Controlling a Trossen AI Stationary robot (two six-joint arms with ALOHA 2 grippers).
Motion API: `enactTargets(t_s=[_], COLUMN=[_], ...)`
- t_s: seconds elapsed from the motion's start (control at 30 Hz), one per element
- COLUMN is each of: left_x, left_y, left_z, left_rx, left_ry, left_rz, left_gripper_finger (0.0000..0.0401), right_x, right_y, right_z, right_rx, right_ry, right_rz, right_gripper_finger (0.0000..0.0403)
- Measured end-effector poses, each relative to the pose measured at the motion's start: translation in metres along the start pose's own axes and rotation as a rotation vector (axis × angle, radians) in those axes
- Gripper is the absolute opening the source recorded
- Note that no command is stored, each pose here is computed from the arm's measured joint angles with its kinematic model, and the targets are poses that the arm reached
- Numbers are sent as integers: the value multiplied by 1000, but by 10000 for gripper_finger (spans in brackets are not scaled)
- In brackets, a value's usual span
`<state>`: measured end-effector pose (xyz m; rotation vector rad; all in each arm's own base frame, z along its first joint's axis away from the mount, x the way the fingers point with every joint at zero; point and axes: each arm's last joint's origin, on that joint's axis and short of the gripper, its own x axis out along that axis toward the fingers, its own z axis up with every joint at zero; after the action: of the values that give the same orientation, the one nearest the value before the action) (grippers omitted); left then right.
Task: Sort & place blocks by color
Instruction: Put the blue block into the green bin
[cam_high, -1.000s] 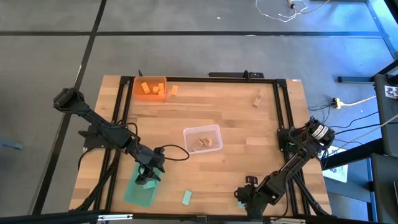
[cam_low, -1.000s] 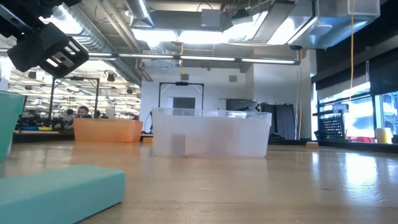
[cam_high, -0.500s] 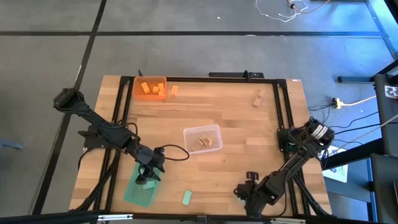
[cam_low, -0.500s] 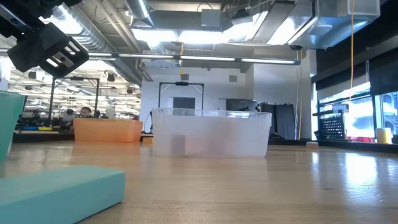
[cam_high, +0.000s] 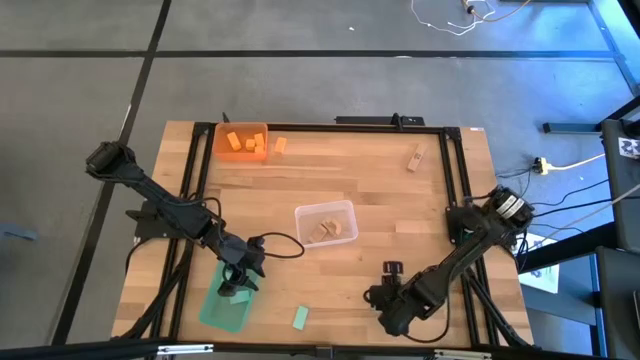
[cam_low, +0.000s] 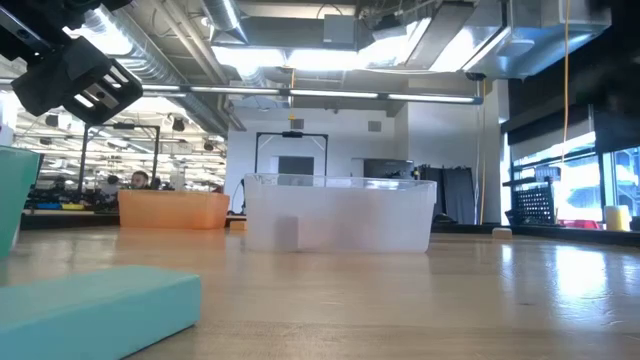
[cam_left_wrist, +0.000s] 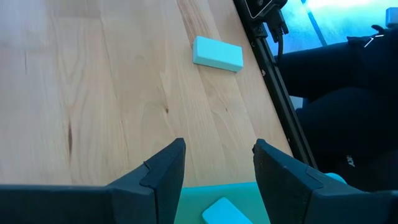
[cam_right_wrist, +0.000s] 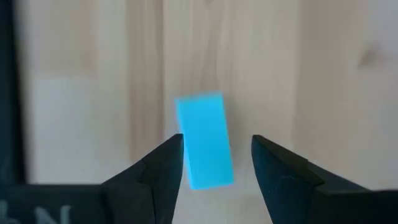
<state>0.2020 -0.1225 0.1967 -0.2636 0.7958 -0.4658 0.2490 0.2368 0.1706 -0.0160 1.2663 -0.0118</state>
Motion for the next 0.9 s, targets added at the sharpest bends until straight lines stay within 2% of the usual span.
enactTargets(t_s=[0.07,0.27,0.43,0.67,0.9], left_x=[0,0,0,0,0], left_y=[0,0,0,0,0], left_z=[0,0,0,0,0], left_rx=[0,0,0,0,0], left_ry=[0,3,4,4,4], left_rz=[0,-2,-2,-2,-2], left_gripper_finger=[178,178,178,178,178], right_x=[-9,-10,-3,11,24], right_y=[1,9,8,0,-3], right_z=[4,-6,-16,-28,-34], right_rx=[13,67,108,102,113], right_ry=[-25,0,13,23,-9], right_rz=[14,34,13,-27,9], right_gripper_finger=[189,189,189,189,189])
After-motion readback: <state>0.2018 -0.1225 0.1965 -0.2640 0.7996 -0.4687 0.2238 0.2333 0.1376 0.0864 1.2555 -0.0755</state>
